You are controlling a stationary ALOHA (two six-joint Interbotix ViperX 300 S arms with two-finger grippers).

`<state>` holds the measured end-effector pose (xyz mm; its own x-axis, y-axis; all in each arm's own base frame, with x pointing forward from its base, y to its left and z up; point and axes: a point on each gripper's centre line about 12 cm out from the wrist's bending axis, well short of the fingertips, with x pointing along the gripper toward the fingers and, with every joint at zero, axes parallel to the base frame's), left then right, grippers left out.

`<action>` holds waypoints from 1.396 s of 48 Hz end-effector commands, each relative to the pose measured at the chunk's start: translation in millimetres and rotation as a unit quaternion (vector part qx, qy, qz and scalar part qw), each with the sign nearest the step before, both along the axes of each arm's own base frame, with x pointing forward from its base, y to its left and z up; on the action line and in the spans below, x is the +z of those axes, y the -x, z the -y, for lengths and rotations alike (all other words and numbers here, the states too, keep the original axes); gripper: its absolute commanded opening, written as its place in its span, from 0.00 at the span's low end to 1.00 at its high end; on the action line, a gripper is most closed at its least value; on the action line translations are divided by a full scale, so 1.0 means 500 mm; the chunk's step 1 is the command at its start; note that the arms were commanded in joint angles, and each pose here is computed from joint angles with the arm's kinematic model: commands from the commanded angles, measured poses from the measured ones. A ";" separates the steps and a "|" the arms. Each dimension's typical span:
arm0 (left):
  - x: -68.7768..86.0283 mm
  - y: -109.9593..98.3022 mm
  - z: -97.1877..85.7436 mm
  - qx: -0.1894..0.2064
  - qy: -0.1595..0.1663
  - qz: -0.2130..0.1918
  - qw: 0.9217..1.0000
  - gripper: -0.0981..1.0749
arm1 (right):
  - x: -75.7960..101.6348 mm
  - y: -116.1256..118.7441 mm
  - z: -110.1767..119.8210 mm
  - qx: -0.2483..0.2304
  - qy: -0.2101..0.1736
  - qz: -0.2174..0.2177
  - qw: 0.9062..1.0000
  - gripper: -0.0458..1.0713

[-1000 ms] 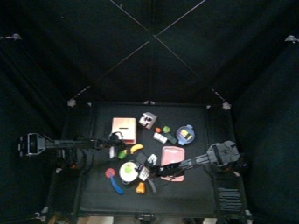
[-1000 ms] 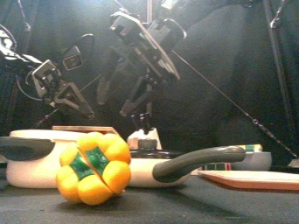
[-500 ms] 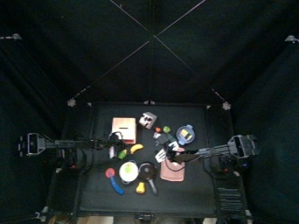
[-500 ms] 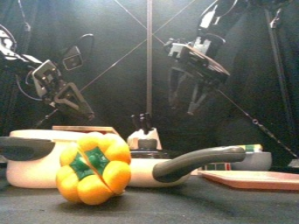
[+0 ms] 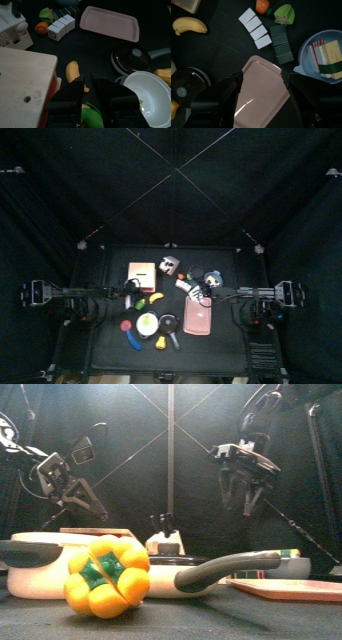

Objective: Grab egg sushi

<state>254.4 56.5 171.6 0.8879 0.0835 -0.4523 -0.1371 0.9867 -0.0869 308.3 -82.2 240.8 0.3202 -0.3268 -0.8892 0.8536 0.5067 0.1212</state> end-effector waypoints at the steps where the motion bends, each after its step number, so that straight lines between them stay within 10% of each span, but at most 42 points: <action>1: 0.011 -0.006 -0.003 0.000 -0.002 0.010 1.000 0.62 | 0.038 0.004 0.021 0.011 0.009 0.015 1.000 0.88; 28: 0.010 -0.006 -0.002 0.001 -0.002 0.009 1.000 0.62 | -0.040 0.134 0.139 0.102 0.032 -0.148 0.983 0.89; 67: 0.008 -0.005 -0.004 0.002 -0.001 0.007 1.000 0.62 | -0.129 0.190 0.188 0.115 0.026 -0.109 0.987 0.89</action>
<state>254.3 56.9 171.6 0.8878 0.0849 -0.4523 -0.1386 0.9865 -0.0869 214.2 -171.4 174.4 0.1892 -0.2963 -0.9362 0.7159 0.6942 -0.0750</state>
